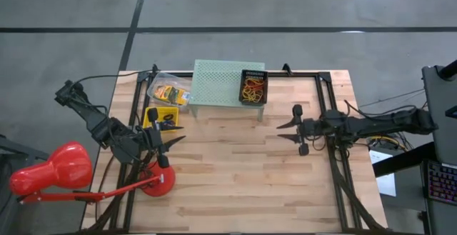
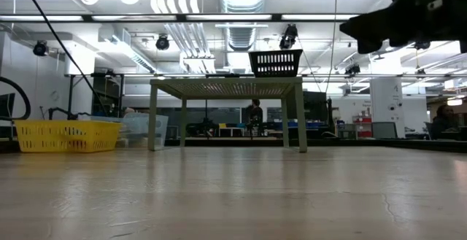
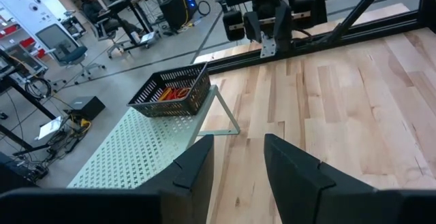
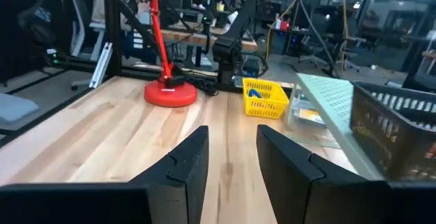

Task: Pick & Place Office Desk Supplies
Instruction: Put the yellow bin on the shelf

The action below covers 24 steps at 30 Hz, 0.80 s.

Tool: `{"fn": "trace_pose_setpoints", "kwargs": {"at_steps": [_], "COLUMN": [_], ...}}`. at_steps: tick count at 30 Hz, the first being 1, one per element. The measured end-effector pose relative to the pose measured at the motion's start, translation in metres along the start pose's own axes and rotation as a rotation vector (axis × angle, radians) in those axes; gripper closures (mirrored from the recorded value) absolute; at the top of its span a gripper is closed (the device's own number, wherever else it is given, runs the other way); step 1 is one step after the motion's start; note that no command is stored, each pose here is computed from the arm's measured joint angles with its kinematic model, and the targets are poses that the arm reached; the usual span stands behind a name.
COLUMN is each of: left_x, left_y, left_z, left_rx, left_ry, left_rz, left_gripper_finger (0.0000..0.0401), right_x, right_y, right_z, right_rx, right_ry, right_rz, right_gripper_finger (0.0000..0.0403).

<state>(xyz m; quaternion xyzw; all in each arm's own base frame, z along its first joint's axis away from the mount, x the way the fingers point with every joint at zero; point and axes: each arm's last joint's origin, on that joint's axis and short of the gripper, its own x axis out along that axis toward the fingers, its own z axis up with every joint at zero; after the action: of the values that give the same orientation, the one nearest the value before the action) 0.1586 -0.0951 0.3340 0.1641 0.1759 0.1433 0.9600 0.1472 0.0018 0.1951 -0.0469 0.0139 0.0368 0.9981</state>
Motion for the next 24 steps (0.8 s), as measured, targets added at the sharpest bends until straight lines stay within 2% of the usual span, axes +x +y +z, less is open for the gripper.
{"fn": "trace_pose_setpoints", "kwargs": {"at_steps": [6, 24], "left_x": [0.0, 0.0], "left_y": [0.0, 0.0], "left_z": [0.0, 0.0], "left_rx": [0.0, 0.0], "left_ry": [0.0, 0.0], "left_rz": [0.0, 0.0], "left_gripper_finger": [0.0268, 0.0268], "right_x": [-0.0039, -0.004], "right_y": [0.0009, 0.0011], "right_z": [-0.0068, -0.0076], "right_rx": [-0.12, -0.122], "right_ry": [-0.006, -0.004], "right_rz": [-0.001, 0.001], "right_gripper_finger": [0.0282, 0.0282]}}
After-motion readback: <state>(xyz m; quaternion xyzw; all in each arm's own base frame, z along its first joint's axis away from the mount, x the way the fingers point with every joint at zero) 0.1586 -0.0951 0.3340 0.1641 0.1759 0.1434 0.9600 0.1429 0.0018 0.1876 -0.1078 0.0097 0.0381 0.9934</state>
